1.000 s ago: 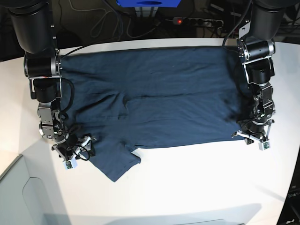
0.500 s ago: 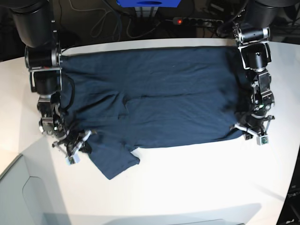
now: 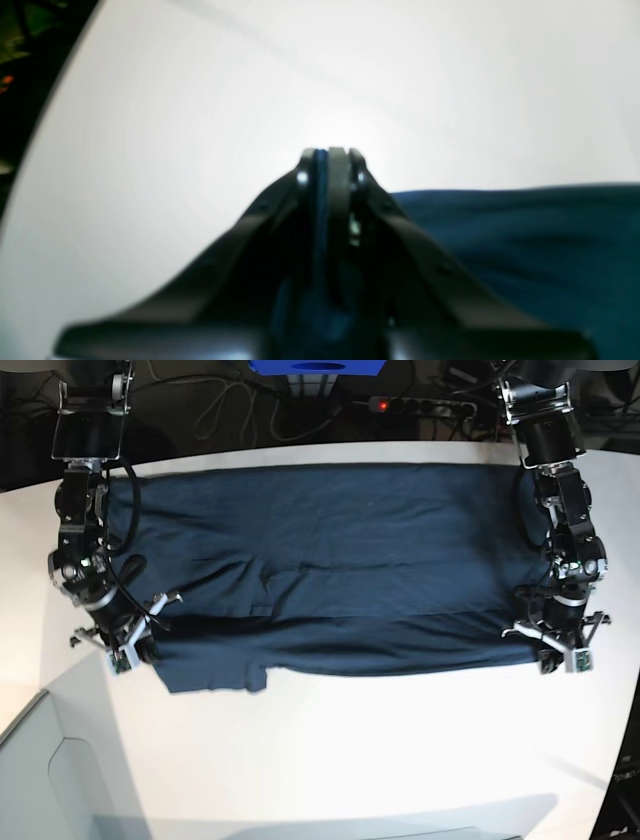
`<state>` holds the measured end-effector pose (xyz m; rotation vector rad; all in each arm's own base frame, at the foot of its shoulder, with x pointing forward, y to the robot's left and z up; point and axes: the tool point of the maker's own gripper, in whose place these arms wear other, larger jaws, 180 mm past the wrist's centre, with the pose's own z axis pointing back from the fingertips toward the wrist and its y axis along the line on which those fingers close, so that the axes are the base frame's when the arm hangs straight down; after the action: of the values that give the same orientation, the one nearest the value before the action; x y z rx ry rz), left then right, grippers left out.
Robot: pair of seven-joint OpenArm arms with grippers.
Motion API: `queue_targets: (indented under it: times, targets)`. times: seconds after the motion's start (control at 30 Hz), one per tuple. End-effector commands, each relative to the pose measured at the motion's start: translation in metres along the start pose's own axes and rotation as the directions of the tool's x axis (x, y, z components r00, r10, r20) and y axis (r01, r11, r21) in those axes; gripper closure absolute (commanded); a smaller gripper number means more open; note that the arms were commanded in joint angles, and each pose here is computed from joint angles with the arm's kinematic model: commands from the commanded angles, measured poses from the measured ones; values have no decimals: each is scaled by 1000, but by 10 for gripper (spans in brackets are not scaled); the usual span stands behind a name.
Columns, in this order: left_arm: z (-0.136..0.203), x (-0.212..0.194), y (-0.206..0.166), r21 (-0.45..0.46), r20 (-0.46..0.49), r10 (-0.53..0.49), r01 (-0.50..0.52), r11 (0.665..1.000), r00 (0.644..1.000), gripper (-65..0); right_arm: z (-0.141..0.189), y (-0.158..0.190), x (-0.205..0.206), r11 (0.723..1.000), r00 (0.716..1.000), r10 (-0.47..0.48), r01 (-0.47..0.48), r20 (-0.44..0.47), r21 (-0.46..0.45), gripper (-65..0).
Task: Fold the T-shirt properly
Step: 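Lift the hem with both grippers and fold it toward the collar fold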
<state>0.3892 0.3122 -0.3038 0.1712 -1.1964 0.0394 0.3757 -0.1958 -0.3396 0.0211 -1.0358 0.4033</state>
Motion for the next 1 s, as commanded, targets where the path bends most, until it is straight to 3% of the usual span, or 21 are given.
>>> queue_targets:
  times: [0.0,0.27,0.43,0.97]
  targets:
    - [3,26,5,12,79,7,-8,1000,997,0,9,-11,27,1000,996,14,-12,91,-27,-1]
    - [26,6,19,51,59,7,-10,999,998,0,47,-13,12,997,995,30,-23,91,-73,-1]
    - [45,3,22,73,69,6,-11,997,998,0,60,1,5,997,995,49,-45,82,-56,-1]
    - [80,-20,9,65,40,1,-4,998,999,0,72,19,-30,999,999,34,-34,6,-18,-5]
